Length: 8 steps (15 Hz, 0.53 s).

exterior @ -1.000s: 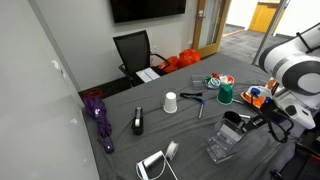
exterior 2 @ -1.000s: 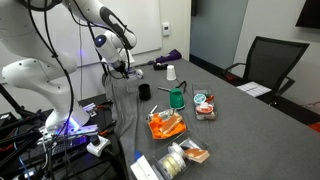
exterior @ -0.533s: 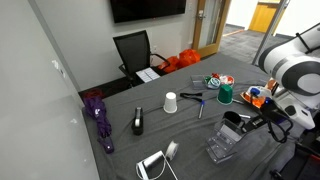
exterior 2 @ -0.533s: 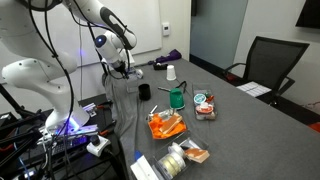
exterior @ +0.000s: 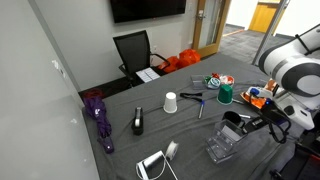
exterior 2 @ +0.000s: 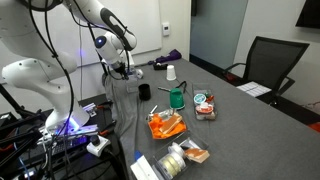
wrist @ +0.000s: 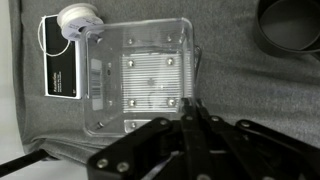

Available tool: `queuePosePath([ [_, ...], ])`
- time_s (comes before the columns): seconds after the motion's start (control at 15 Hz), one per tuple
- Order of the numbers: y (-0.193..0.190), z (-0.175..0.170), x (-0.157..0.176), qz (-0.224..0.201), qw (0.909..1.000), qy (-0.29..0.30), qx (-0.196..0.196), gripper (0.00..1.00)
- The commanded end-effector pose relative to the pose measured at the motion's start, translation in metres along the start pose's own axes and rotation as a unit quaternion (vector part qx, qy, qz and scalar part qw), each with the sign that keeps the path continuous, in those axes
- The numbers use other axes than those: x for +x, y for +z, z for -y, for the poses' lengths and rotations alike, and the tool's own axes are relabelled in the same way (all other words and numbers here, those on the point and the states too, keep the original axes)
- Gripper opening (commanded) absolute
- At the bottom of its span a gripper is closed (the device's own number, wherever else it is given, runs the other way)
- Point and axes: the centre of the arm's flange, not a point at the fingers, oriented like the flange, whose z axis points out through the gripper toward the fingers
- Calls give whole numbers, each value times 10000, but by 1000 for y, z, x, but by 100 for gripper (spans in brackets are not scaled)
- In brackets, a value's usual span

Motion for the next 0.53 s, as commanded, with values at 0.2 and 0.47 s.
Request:
queuePosePath([
  [0.2,24,0,6,8,9994,333,110,1],
  [0.47,35,-1,7,182,9983,538,119,1],
])
